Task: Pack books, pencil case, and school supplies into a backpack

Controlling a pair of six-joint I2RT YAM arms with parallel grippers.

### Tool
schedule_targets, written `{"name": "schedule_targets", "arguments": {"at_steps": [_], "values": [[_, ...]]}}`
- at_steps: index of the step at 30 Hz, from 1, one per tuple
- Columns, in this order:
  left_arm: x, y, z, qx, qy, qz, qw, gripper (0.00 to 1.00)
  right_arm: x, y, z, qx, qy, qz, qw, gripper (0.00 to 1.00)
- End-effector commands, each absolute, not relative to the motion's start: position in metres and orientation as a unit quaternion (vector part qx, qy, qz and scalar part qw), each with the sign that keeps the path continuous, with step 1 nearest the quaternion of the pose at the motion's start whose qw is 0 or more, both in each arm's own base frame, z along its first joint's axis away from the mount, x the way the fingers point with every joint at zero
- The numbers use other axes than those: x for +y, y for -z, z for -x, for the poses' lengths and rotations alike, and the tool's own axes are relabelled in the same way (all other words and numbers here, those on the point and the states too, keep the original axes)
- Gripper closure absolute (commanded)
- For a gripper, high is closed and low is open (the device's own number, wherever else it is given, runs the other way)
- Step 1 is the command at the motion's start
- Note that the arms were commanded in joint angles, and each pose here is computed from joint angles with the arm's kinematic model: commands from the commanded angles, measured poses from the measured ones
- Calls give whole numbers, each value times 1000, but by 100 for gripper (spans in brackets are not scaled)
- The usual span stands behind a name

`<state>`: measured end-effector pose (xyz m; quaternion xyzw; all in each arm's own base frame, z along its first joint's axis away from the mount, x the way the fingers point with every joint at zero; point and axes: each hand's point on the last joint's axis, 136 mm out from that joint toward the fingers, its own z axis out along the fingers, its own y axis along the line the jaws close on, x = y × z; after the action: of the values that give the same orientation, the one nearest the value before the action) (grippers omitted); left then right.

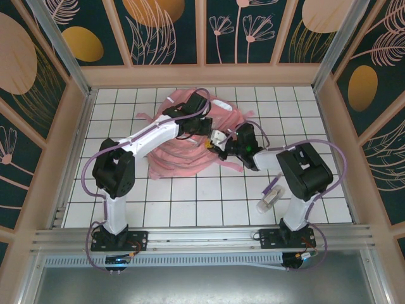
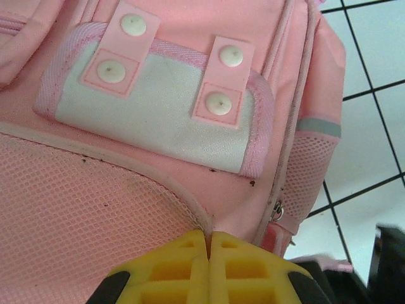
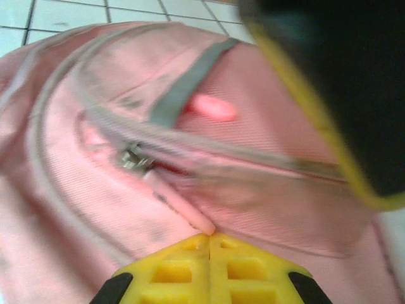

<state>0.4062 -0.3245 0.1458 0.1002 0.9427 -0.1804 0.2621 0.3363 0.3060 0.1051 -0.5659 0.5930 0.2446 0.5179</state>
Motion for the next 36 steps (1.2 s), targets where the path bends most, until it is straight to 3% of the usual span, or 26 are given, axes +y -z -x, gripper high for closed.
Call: {"name": "schedule_targets", "arguments": {"at_steps": [1, 10, 12, 16, 21, 30, 36], "values": [[-348, -205, -427, 902, 261, -83, 333, 100, 320, -106, -286, 545, -273, 621, 492, 100], [-358, -205, -428, 896, 294, -72, 325, 100, 325, -116, -270, 529, -289, 603, 522, 100], [-355, -205, -428, 895, 296, -68, 326, 100, 319, -126, -266, 524, -300, 582, 545, 93], [-347, -206, -427, 895, 297, -60, 328, 100, 294, -145, -273, 536, -300, 512, 601, 67], [-345, -206, -427, 893, 302, -55, 329, 100, 272, -162, -293, 552, -293, 439, 645, 55], [-350, -203, -429, 891, 316, -43, 324, 100, 299, -155, -313, 576, -315, 400, 639, 56], [-350, -204, -430, 887, 324, -35, 326, 100, 310, -146, -322, 595, -290, 394, 637, 76]]}}
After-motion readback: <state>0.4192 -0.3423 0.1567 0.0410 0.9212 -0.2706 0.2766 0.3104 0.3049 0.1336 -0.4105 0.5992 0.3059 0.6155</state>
